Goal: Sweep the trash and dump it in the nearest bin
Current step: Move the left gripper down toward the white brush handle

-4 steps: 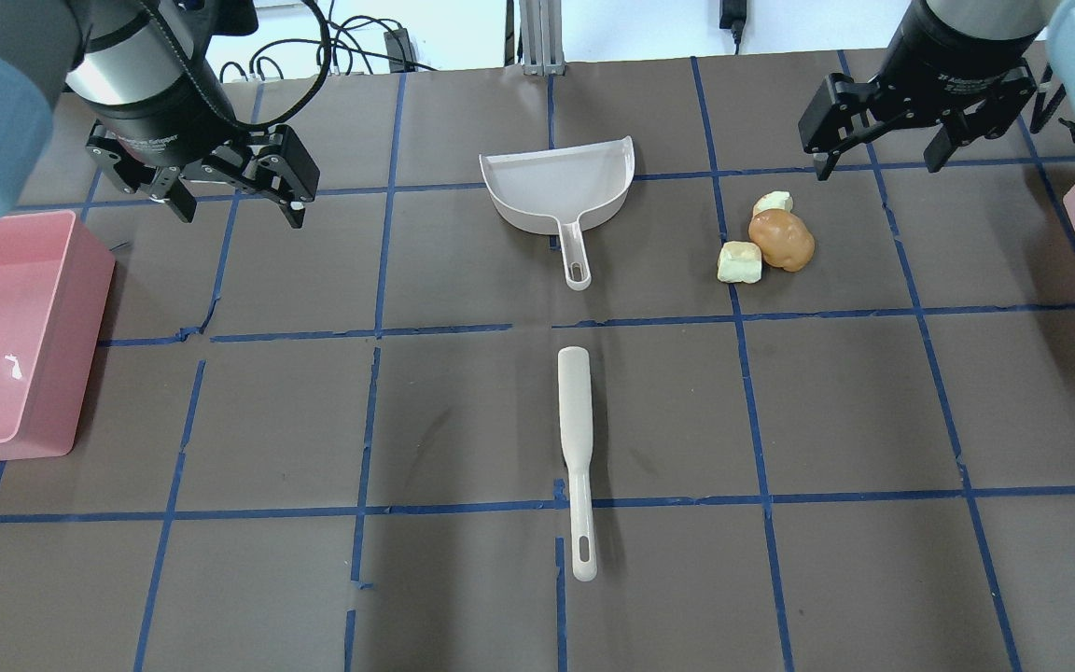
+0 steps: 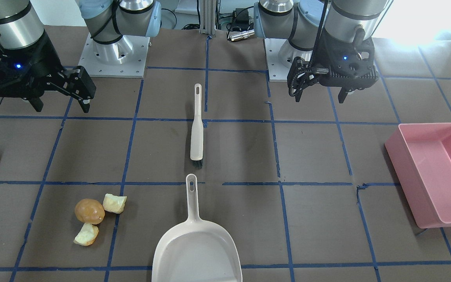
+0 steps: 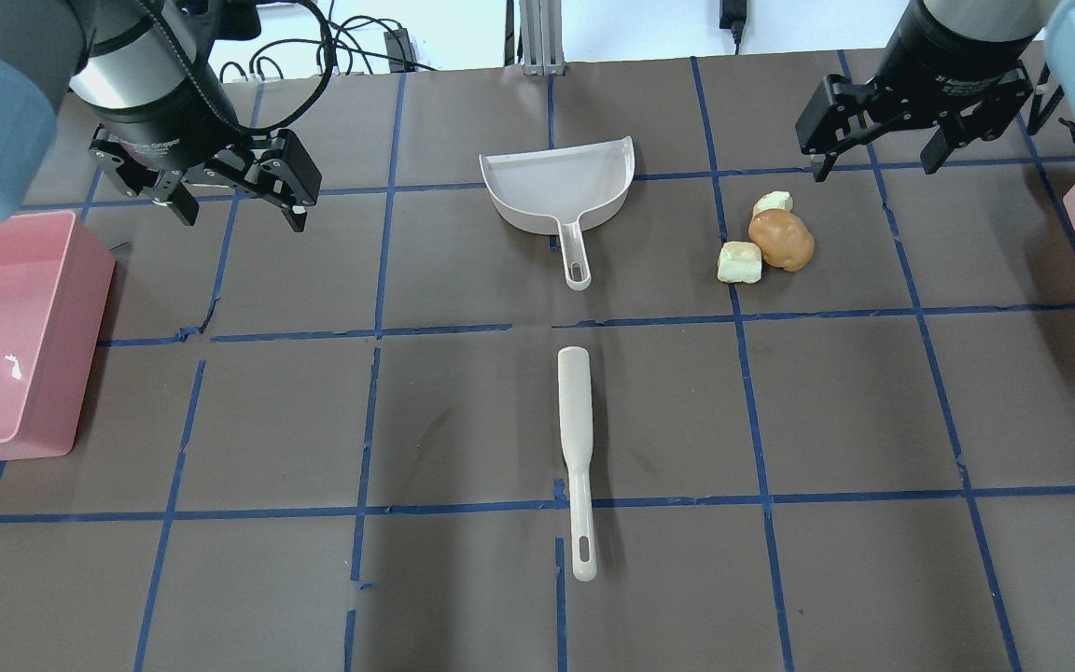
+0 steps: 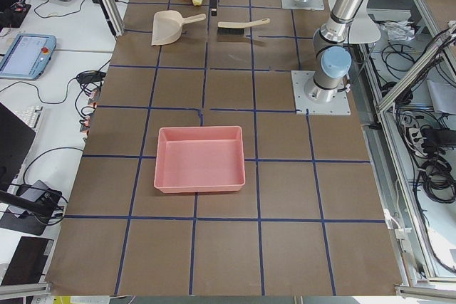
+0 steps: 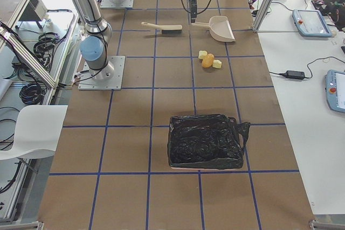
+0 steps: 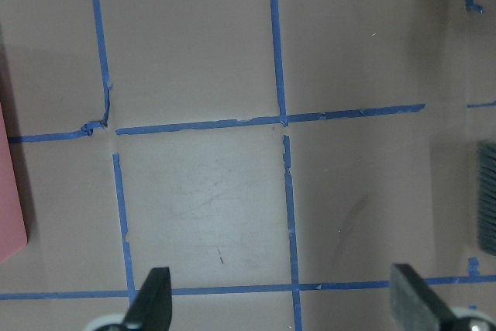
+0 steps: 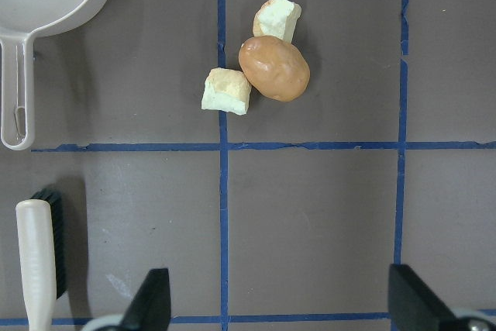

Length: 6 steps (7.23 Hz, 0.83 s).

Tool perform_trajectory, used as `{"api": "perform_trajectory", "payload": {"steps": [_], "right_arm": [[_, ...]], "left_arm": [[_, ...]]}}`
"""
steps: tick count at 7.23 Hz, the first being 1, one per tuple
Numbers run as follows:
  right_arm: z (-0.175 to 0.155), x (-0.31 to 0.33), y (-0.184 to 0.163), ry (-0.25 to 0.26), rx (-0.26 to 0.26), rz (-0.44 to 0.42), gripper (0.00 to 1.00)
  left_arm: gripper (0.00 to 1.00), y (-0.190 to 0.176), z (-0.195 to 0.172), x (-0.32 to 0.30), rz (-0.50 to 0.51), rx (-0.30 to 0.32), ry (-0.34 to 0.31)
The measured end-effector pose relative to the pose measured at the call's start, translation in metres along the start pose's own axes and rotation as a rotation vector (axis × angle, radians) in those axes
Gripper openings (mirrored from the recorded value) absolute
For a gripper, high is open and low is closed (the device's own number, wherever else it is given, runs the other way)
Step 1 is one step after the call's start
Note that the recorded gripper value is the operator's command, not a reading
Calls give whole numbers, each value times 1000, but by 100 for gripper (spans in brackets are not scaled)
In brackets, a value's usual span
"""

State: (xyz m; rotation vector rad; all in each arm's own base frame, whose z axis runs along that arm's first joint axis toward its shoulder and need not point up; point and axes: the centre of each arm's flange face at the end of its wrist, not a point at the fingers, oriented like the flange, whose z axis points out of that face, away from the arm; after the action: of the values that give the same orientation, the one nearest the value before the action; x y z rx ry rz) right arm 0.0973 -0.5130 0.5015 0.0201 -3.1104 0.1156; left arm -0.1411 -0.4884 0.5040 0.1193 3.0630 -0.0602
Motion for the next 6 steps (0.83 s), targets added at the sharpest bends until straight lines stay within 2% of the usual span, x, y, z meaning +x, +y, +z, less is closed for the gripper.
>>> {"api": "perform_trajectory", "payload": {"steps": [4,6], "right_arm": [[-2,-5,-2,-7,8,1,100],[17,-12,-27,-83,12,-1,100]], "left_arm": [[100,-32,52,8,19,-95,12],[100,-31,90,37,39,-166,16]]}}
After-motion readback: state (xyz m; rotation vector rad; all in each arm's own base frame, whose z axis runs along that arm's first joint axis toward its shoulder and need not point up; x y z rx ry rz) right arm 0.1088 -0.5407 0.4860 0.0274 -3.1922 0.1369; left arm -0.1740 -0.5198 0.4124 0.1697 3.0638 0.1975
